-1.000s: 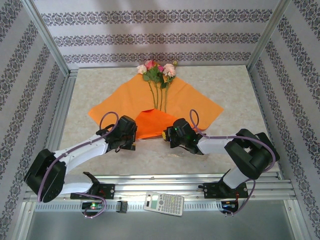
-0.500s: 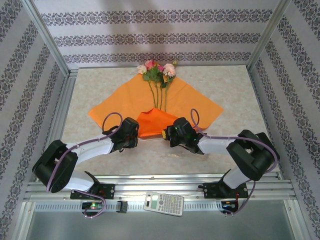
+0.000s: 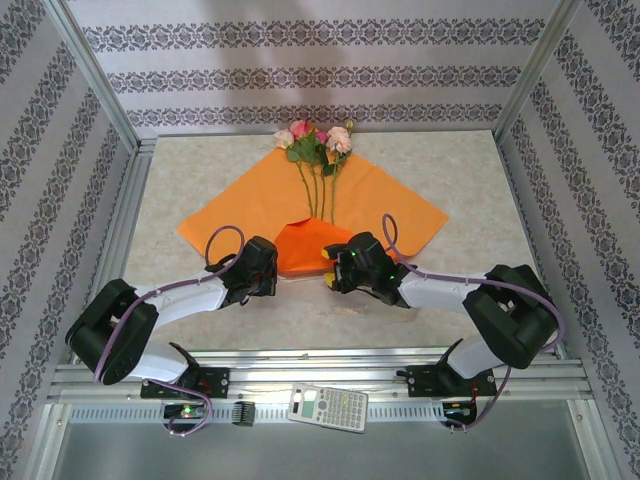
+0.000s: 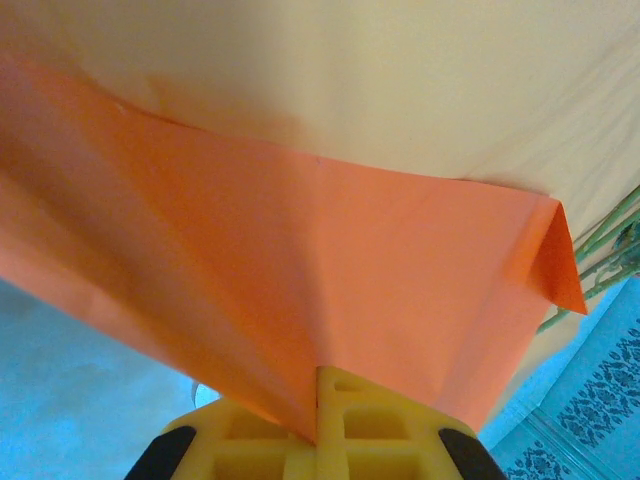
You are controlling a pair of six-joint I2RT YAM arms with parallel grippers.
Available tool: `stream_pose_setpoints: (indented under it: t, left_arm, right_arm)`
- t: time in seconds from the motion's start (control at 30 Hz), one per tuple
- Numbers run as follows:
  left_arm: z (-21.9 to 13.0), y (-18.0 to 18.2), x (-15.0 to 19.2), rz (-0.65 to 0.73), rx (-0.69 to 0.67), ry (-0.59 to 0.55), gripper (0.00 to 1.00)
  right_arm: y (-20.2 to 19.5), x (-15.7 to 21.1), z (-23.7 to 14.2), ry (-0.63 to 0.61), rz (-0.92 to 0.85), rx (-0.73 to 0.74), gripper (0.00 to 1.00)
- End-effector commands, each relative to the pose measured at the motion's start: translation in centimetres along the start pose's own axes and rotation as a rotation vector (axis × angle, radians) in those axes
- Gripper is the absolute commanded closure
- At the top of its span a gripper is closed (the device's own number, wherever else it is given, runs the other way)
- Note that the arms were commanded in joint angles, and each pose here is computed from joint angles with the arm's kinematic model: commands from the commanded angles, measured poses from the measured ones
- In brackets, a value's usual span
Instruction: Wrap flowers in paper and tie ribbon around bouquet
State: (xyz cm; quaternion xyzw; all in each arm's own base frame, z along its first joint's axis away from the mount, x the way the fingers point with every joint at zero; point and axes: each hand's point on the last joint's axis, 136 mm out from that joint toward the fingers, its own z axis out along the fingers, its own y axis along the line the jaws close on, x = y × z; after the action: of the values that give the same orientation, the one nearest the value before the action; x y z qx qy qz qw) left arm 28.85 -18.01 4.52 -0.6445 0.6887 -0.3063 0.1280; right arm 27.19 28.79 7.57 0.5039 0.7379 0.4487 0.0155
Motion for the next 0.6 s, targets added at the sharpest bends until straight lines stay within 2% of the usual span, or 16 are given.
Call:
stream_pose_setpoints:
  t: [0.0,0.2,0.43,0.5,0.57]
  left_arm:
    - [-0.4,-1.2,1.1,-0.017,0.044,0.043,1.00]
    - [-0.4,-1.1,1.3,-0.010,0.041,0.060,1.00]
    - [-0.2,-1.2,1.8,0.009,0.040,0.080,1.00]
    - [-0.4,-1.3,1.8,0.016,0.039,0.078,1.00]
    - [-0.5,-1.1,1.7,0.028,0.020,0.075,1.00]
  right_arm:
    - [0.5,2.2,1.0,0.050,-0.050,-0.011,0.40]
    - [1.3,4.6,3.6,0.098,-0.071,-0.035,0.41]
    - [0.1,5.1,5.4,0.095,-0.071,-0.018,0.50]
    - [-0.2,4.6,5.8,0.077,-0.074,-0.018,0.57]
    - [-0.3,4.2,6.0,0.059,-0.078,-0.021,0.72]
